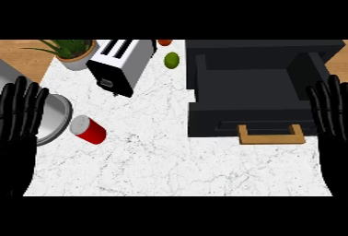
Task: Pick up the can, place it into the drawer and close the drawer
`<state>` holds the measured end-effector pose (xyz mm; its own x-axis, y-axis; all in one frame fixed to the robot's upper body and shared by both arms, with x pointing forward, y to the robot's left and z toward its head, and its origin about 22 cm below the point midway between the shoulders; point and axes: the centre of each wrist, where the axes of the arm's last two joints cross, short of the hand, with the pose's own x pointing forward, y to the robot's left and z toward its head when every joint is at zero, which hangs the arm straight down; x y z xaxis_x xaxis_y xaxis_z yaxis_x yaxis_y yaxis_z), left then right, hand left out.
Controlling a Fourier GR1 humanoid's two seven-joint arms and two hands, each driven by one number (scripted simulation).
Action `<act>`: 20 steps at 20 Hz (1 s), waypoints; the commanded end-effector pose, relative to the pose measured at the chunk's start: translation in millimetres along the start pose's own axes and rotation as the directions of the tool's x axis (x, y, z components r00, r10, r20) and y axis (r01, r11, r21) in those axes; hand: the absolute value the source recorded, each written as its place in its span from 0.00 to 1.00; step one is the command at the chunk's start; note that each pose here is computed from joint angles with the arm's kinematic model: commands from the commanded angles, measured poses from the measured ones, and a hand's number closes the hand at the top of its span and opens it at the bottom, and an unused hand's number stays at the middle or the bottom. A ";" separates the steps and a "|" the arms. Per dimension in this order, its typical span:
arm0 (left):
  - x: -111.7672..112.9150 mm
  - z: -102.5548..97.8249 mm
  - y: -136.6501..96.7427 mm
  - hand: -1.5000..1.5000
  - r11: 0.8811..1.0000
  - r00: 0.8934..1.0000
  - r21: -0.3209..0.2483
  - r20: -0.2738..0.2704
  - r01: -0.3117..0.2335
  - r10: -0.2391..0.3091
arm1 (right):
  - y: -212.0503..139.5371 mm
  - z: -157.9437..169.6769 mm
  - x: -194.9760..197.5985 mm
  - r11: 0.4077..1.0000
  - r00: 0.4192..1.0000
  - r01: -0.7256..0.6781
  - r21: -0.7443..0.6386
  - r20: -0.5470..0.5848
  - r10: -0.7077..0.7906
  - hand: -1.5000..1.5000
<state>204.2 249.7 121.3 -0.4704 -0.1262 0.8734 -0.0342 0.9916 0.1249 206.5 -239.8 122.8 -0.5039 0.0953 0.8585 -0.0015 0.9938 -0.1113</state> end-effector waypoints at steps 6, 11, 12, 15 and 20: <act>-14.1 -18.3 49.8 0.00 0.904 0.963 -0.357 0.043 -0.233 0.265 | 2.2 3.8 2.0 0.998 0.999 0.052 0.038 0.006 -0.052 0.00; -15.1 -7.9 109.7 0.00 0.930 0.962 -0.340 -0.269 -0.143 0.049 | -21.0 29.9 -11.2 0.977 0.947 -0.061 -0.206 -0.321 -0.009 0.00; -10.7 -11.8 102.0 0.00 0.925 0.951 -0.345 -0.304 -0.156 0.047 | -29.1 23.6 3.2 0.977 0.952 -0.047 -0.207 -0.306 -0.019 0.00; -7.1 -18.2 144.1 0.00 0.934 0.954 -0.327 -0.295 -0.147 0.048 | -30.4 50.4 -2.8 0.979 0.945 -0.047 -0.201 -0.325 -0.021 0.00; -7.6 -10.6 158.8 0.00 0.928 0.943 -0.327 -0.326 -0.176 0.064 | -66.6 55.9 4.9 0.978 0.948 -0.071 -0.198 -0.319 0.004 0.00</act>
<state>217.5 394.4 130.7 -0.1774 -0.0688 0.9817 0.3356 0.9335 0.1261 167.5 -291.7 101.3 -0.2142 0.0978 0.9719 0.1941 0.9794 -0.0558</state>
